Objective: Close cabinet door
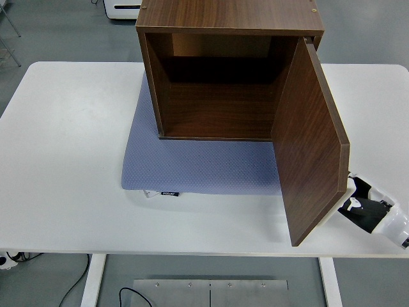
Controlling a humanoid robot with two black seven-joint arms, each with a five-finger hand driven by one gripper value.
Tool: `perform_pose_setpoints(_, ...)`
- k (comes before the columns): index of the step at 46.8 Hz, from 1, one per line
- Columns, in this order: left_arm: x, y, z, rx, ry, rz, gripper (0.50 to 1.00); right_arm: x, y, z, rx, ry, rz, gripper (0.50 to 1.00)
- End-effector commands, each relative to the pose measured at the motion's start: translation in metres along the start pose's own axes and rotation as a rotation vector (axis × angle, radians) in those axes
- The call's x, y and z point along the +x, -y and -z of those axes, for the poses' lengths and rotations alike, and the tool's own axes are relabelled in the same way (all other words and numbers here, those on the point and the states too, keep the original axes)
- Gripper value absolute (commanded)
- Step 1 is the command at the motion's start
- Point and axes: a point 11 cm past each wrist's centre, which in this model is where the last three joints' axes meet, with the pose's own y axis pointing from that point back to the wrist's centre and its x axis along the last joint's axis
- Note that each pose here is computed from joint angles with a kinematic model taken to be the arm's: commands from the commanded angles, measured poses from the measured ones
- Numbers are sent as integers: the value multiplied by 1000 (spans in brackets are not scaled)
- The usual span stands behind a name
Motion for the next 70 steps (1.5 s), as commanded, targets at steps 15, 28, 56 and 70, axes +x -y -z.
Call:
perform_pose_setpoints(15, 0, 0, 0, 0, 0, 1, 1000, -7, 12, 3, -15, -21, 39, 1000)
perform_pose_setpoints(28, 0, 0, 0, 0, 1, 0, 1000, -16, 23, 1, -33, -29, 81, 1000)
perform_pose_setpoints(56, 0, 0, 0, 0, -1, 1, 1000, -27, 39, 5, -40, -48, 135, 1000)
perform_pose_setpoints(70, 0, 0, 0, 0, 1, 0, 1000, -37, 45, -4, -74, -38, 168, 1000)
